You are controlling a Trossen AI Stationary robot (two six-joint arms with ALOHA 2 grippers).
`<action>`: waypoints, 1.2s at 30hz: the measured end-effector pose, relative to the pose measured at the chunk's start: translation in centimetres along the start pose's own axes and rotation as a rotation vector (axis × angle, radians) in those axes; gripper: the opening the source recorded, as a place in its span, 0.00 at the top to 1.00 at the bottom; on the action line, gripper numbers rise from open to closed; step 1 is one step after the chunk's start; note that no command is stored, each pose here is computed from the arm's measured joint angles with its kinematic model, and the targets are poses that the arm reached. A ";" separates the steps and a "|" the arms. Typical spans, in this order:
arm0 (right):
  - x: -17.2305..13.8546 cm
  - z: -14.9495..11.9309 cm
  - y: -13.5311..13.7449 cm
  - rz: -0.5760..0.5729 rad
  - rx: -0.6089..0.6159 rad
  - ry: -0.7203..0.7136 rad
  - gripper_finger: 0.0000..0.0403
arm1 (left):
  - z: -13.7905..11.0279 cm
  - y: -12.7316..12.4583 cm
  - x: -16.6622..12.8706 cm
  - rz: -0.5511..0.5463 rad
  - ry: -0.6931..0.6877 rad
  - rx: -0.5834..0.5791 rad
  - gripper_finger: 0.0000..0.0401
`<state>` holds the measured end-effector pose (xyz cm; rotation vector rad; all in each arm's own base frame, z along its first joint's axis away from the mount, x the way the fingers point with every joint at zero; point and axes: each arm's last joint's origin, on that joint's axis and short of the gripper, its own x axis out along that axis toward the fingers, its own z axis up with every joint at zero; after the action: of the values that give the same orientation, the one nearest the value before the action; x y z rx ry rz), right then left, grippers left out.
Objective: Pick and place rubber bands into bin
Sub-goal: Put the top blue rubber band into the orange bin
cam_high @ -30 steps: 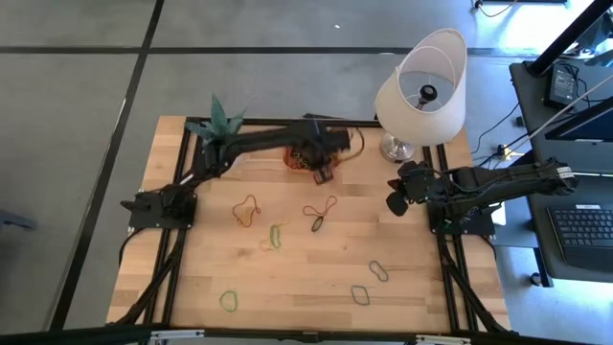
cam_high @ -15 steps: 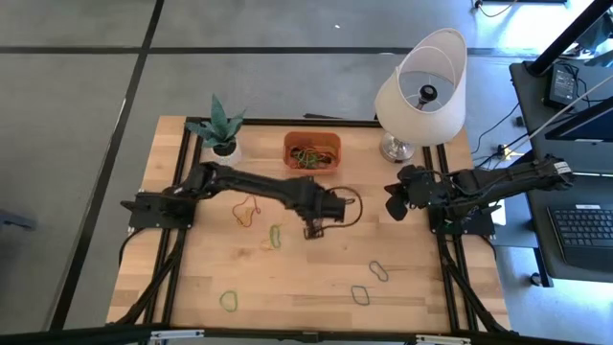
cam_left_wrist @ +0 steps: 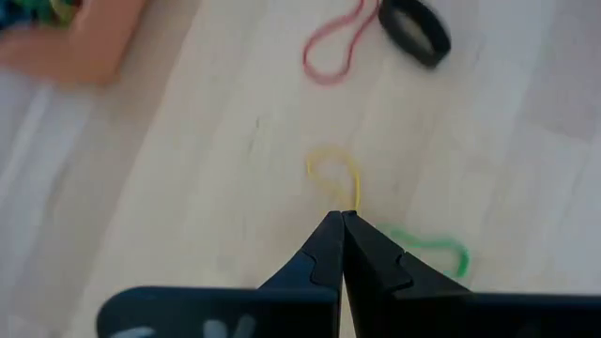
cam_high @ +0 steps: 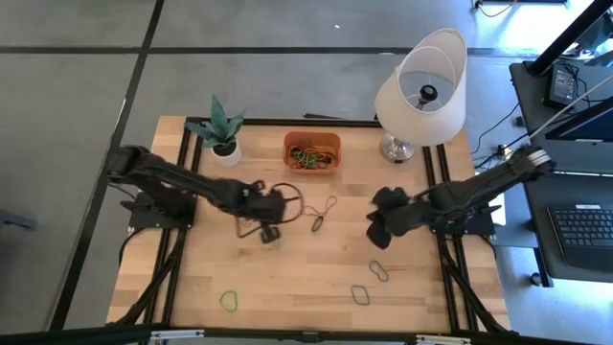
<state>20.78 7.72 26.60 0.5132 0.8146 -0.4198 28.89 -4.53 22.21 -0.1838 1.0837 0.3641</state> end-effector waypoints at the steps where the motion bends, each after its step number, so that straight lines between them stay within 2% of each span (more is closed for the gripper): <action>1: 0.2 0.1 0.8 -0.018 0.000 0.050 1.00 | -1.0 0.3 -0.3 -0.016 -0.008 -0.012 1.00; 7: 2.7 -0.9 4.6 -0.153 0.007 0.378 0.99 | -5.8 1.9 -1.9 -0.104 -0.082 -0.056 1.00; 11: 4.9 -3.4 6.2 -0.197 0.028 0.553 0.97 | -7.7 2.6 -2.6 -0.135 -0.113 -0.079 1.00; 15: 6.6 -6.2 6.6 -0.280 0.097 0.711 0.92 | -8.7 3.0 -3.1 -0.155 -0.128 -0.074 1.00; 21: 8.5 -8.5 6.7 -0.383 0.148 0.751 0.81 | -9.0 3.1 -3.4 -0.170 -0.137 -0.026 1.00; 28: 10.1 -9.2 7.3 -0.351 0.165 0.733 0.70 | -9.0 3.0 -3.4 -0.195 -0.118 -0.013 1.00; 36: 11.7 -10.8 7.3 -0.435 0.167 0.716 0.70 | -9.1 3.0 -3.4 -0.221 -0.101 -0.009 1.00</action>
<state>25.74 18.01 13.24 0.6534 1.6055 -0.7243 18.85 -5.39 21.11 -0.2874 0.9517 0.1779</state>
